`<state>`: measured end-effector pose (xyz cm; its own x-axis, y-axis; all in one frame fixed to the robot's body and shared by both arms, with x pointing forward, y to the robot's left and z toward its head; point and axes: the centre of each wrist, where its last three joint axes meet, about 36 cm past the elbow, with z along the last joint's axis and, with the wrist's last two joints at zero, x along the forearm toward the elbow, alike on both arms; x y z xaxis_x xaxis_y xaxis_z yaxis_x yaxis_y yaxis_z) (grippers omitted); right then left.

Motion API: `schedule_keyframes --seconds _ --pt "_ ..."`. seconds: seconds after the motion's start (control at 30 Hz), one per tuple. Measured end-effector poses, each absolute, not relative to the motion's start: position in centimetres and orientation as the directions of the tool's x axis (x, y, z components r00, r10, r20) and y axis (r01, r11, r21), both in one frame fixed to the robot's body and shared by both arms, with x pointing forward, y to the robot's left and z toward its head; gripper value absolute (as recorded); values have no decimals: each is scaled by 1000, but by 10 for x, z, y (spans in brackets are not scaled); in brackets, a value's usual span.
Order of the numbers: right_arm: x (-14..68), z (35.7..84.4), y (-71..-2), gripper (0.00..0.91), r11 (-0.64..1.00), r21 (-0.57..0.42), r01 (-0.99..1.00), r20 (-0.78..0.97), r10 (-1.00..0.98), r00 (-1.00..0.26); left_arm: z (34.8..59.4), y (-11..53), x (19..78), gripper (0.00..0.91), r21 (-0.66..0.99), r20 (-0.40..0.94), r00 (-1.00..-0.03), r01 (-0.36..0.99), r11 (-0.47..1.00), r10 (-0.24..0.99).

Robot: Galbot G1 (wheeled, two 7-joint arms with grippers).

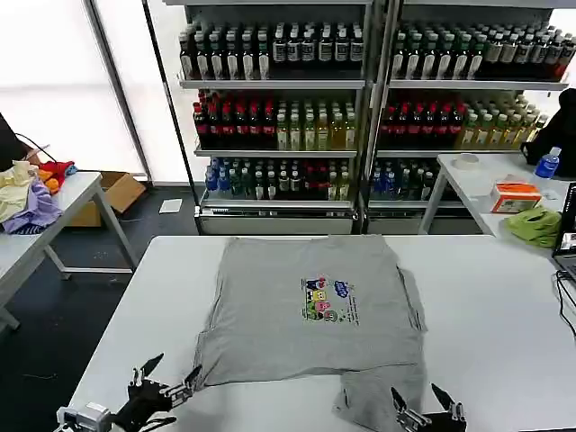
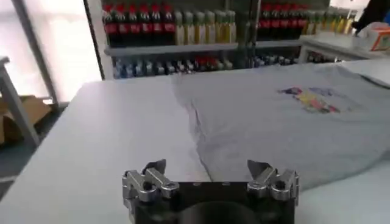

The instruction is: Fold and organize the clothes.

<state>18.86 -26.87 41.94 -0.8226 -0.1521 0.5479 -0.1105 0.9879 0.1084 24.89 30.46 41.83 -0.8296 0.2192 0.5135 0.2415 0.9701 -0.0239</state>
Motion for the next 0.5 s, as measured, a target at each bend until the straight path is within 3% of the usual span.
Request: schedule_keyframes --seconds 0.1,0.13,0.17,0.23,0.27,0.3,0.43,0.5 --pt "186 413 -264 907 988 105 -117 555 -156 -817 413 298 247 907 -28 525 -824 233 972 213" --pt "185 412 -263 816 988 104 -118 558 -156 -815 412 295 247 907 -29 529 -822 230 973 210" --pt "184 411 -262 554 987 105 -119 559 -158 -814 410 293 246 907 -31 533 -820 226 974 208" --pt "183 408 -261 433 987 101 -121 563 -158 -811 407 288 246 907 -32 536 -820 219 975 201" --pt "182 407 -259 121 988 101 -121 565 -157 -810 406 285 247 907 -29 534 -822 214 976 196" --pt "182 405 -258 0 988 100 -121 566 -156 -809 404 282 248 907 -28 533 -824 209 977 192" --pt "178 398 -255 0 988 98 -122 577 -156 -801 400 270 250 907 -31 533 -826 197 980 183" --pt "176 397 -253 0 987 98 -125 580 -159 -799 398 265 249 836 -29 539 -823 194 980 179"
